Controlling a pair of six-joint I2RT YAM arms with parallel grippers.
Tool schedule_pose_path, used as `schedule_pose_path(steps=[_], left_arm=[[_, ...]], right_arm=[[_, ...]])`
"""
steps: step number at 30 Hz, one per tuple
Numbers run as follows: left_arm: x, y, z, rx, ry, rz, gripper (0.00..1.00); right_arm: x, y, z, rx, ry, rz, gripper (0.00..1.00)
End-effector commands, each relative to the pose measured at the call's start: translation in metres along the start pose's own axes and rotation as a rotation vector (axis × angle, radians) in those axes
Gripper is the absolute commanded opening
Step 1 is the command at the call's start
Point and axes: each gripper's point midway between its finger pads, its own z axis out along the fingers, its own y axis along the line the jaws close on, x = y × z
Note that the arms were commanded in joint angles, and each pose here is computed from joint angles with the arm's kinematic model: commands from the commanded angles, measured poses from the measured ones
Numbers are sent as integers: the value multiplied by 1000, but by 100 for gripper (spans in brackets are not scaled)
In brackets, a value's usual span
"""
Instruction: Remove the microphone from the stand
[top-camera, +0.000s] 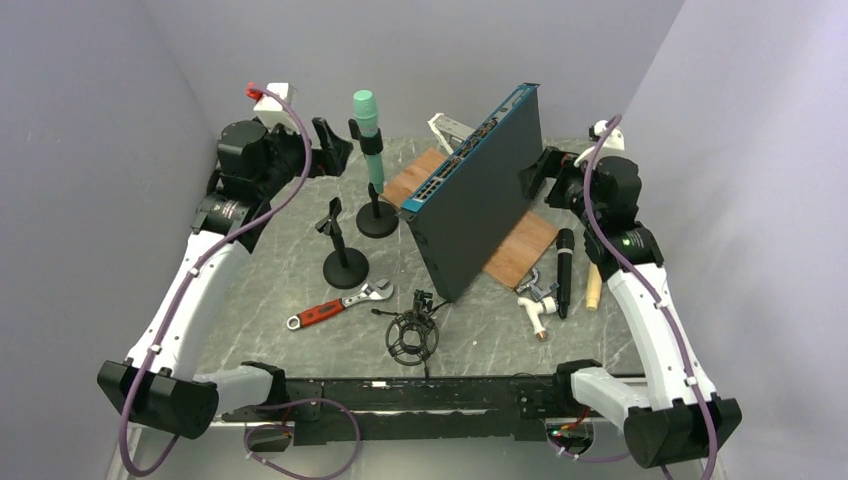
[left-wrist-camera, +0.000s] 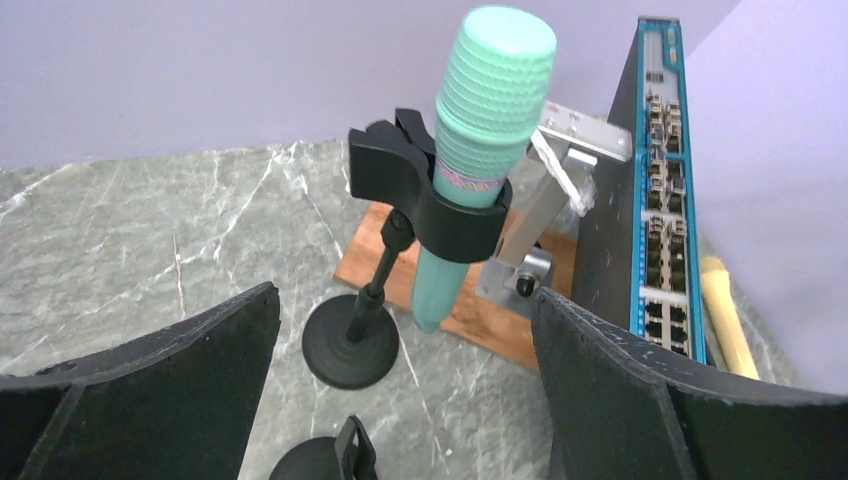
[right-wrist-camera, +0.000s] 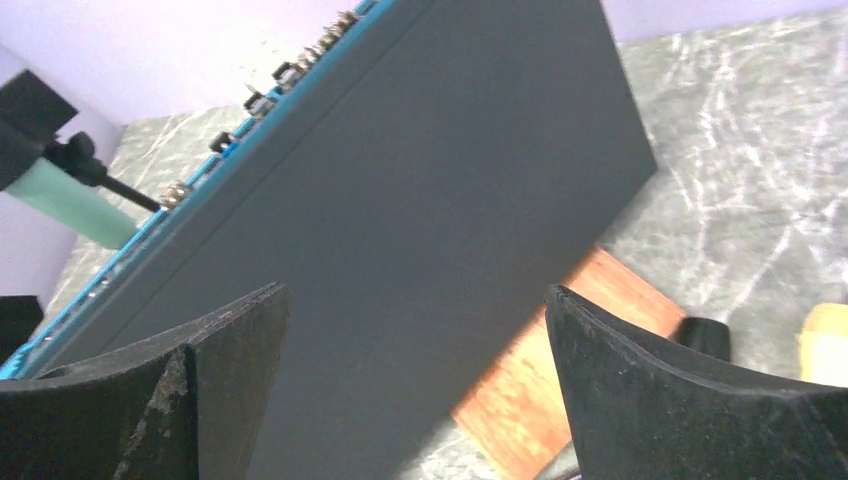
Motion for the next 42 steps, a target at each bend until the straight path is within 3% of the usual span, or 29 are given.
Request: schedule_pose_path(steps=[1,9,12,17,22,30,42], left_arm=[[-25,-2,-8,28,-126,-68,98],[-14,34,-29,-147,-168,29,99],[-12,51,-40,-242,-192,45,99],[-6,56,-53,-248,-244,101,99],[-1,67,-60,-296,-261,58,100],[-1,79,-64,-369,-248,75,100],[-3,75,-66,-349,-251,84,99]], right_arm=[[-25,51,2,-150,-24,20,100],[-69,148,-4,-348,-179,-4,100],[-72,180,14,-358,-166,-26,100],[-70,239,40,-387,-185,-88,100],[-64,285,72,-312,-225,-195,100],[-55,306,107,-67,-286,-311,97],[-35,318,146,-22,-314,-413,91]])
